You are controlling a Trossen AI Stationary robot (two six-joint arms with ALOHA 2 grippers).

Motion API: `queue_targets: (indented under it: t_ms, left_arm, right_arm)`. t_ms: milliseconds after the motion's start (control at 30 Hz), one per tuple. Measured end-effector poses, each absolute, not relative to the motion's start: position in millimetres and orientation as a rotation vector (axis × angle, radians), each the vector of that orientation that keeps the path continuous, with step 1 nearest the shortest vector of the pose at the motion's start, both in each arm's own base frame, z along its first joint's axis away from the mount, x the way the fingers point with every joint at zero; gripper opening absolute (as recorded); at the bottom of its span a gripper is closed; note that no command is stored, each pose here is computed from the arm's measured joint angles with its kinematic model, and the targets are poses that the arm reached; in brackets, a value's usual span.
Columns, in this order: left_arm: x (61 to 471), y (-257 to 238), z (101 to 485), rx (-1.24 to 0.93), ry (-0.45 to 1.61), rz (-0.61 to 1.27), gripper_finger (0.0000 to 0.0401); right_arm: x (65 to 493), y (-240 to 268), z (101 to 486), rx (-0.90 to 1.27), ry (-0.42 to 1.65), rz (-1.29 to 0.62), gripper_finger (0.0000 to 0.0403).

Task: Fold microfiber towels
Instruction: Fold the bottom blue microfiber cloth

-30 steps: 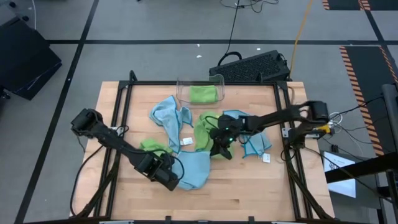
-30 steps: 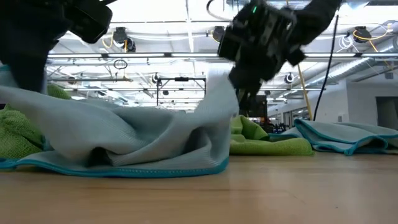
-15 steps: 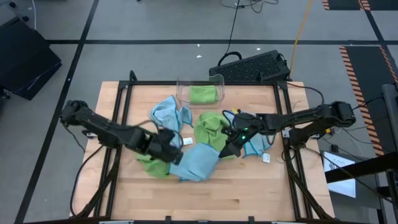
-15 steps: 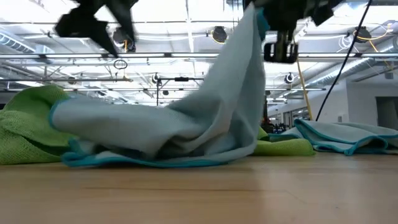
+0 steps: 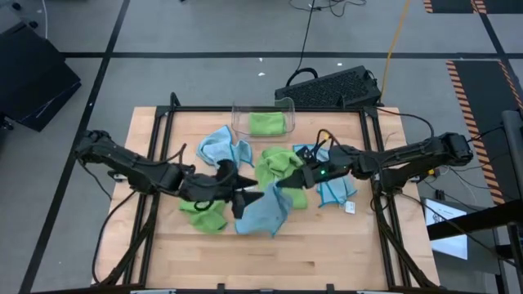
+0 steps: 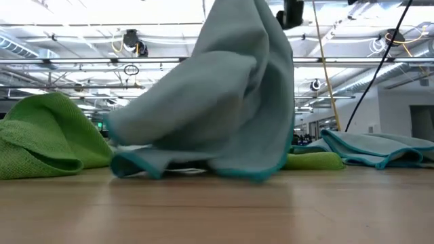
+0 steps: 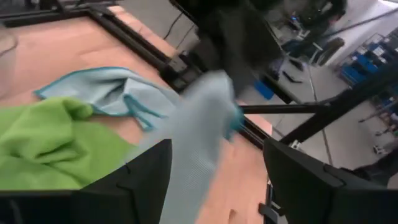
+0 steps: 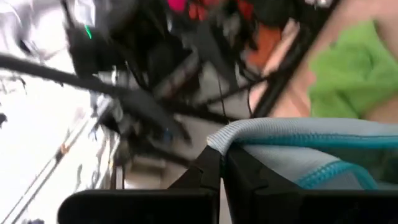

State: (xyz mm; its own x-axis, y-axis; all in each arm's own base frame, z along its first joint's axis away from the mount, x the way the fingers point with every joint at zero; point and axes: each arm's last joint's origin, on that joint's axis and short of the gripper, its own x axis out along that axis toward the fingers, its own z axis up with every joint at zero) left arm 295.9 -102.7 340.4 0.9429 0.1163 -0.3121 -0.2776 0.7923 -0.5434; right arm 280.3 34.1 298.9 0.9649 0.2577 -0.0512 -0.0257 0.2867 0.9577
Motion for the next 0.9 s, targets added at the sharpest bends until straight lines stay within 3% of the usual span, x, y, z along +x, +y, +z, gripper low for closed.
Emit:
queue_targets:
  t_ms: [333, 500, 700, 900]
  left_arm:
    - [310, -127, 330, -0.506, 0.199, 0.251, 0.0187]
    - [325, -130, 324, -0.351, 0.131, 0.364, 0.0208]
    - [341, -121, 316, -0.418, 0.095, 0.397, 0.0254]
    - [348, -110, 312, -0.443, 0.096, 0.416, 0.0231]
  right_arm:
    - [281, 30, 305, 1.278, 0.076, 0.115, 0.0]
    - [281, 31, 307, 1.273, 0.051, 0.134, 0.0]
    - [281, 28, 308, 1.271, 0.03, 0.119, 0.0]
    - [282, 24, 307, 1.27, 0.025, 0.093, 0.0003]
